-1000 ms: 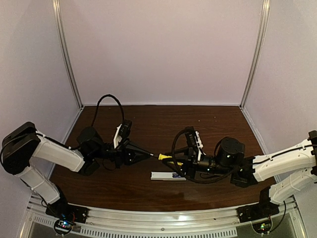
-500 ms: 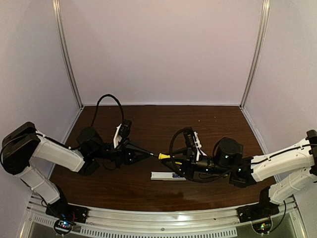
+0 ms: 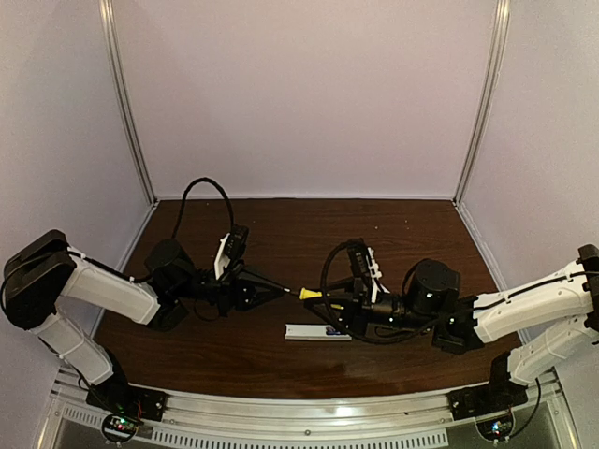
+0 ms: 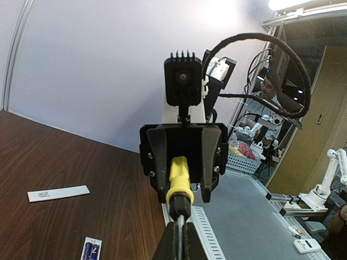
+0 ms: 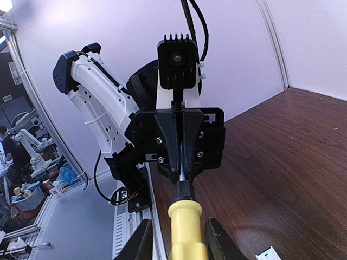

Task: Unload the batteries from the remote control

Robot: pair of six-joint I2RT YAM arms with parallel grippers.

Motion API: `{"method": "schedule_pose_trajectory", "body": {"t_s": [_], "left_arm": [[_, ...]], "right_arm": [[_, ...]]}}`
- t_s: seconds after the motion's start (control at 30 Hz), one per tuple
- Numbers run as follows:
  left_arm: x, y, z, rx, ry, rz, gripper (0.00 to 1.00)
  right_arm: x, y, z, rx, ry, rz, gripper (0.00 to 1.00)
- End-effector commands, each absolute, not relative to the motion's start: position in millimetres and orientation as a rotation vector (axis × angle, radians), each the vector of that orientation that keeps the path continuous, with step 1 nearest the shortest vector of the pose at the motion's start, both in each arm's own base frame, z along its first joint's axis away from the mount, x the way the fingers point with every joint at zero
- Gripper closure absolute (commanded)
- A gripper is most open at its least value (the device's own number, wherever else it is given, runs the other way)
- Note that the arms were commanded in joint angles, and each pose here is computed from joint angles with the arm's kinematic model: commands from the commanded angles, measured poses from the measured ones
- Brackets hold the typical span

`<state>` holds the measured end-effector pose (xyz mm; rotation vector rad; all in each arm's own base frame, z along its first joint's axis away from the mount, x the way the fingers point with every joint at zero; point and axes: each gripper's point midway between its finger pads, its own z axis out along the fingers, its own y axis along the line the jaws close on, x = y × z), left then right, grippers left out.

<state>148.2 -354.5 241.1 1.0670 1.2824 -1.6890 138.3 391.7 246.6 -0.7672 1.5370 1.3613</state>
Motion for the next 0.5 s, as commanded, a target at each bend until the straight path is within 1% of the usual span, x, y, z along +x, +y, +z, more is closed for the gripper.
{"method": "schedule_pose_trajectory", "body": {"t_s": [0.0, 0.07, 0.33, 0.4, 0.47], "left_arm": [[145.6, -347.7, 258.2, 1.071, 1.157, -1.651, 1.00], [146.0, -347.7, 258.2, 1.069, 1.158, -1.650, 1.00], [146.9, -348.3, 256.7, 1.068, 1.163, -1.644, 1.00], [147.9, -348.6, 256.3, 1.068, 1.164, -1.640, 1.00], [149.3, -349.0, 255.3, 1.065, 1.170, -1.634, 1.00]], "right_arm": [[137.2, 394.2, 261.6, -0.763, 1.485, 1.401, 0.66], [136.9, 395.3, 262.1, -0.765, 1.484, 1.405, 0.68], [137.0, 399.6, 259.3, -0.777, 1.495, 1.410, 0.80], [137.4, 400.9, 259.3, -0.778, 1.496, 1.411, 0.84], [137.5, 402.0, 257.9, -0.781, 1.501, 1.411, 0.91]]}}
